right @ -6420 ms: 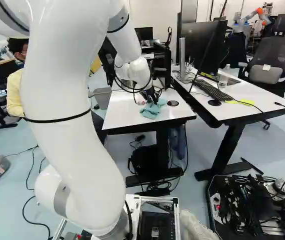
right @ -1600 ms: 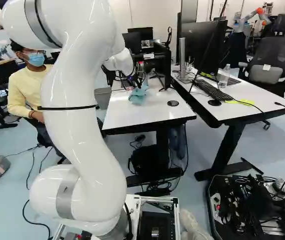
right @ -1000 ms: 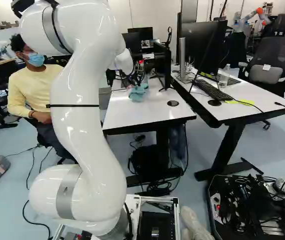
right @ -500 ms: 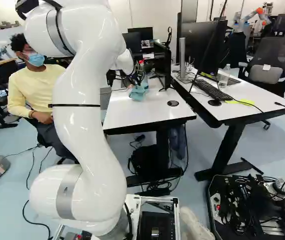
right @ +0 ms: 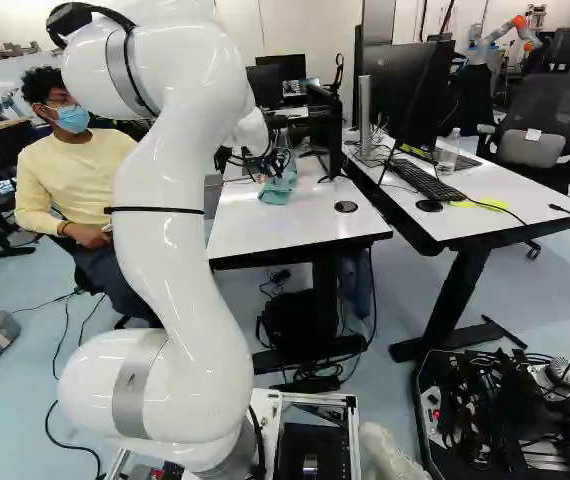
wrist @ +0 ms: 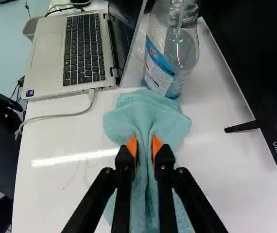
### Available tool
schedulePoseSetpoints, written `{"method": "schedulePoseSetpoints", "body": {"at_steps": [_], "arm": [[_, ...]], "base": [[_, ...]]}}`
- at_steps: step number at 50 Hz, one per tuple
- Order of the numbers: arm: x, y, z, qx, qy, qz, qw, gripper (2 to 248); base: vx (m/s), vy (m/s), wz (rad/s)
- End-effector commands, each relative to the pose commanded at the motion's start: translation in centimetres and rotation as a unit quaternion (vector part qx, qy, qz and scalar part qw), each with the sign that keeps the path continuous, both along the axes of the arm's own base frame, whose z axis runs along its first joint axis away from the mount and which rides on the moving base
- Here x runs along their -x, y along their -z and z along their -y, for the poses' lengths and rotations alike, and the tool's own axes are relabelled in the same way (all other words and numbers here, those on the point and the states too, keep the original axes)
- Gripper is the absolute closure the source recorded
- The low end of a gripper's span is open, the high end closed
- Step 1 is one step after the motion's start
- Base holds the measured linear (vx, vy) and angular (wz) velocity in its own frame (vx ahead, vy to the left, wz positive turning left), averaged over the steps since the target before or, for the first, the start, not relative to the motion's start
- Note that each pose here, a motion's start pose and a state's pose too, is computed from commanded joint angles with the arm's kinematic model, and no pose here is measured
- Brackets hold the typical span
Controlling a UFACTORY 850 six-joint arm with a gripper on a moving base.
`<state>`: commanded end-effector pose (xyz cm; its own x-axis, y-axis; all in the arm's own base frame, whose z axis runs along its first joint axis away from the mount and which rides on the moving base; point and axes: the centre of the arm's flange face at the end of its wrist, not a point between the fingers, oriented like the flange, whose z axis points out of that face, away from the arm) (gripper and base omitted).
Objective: Clean the table with the green towel
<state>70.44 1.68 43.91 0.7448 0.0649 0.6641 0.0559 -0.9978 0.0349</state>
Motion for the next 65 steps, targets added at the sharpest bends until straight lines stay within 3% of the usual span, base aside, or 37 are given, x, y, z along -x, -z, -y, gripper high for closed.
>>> {"method": "schedulePoseSetpoints", "body": {"at_steps": [34,65], "arm": [[-0.13,0.14,-0.01,0.000,0.000,0.005,1.0000,194],[0.47,0.64,0.04,0.002,0.001,-0.039,0.9992,194]], "base": [[0.000,0.000,0.000],[0.000,0.000,0.000]]}}
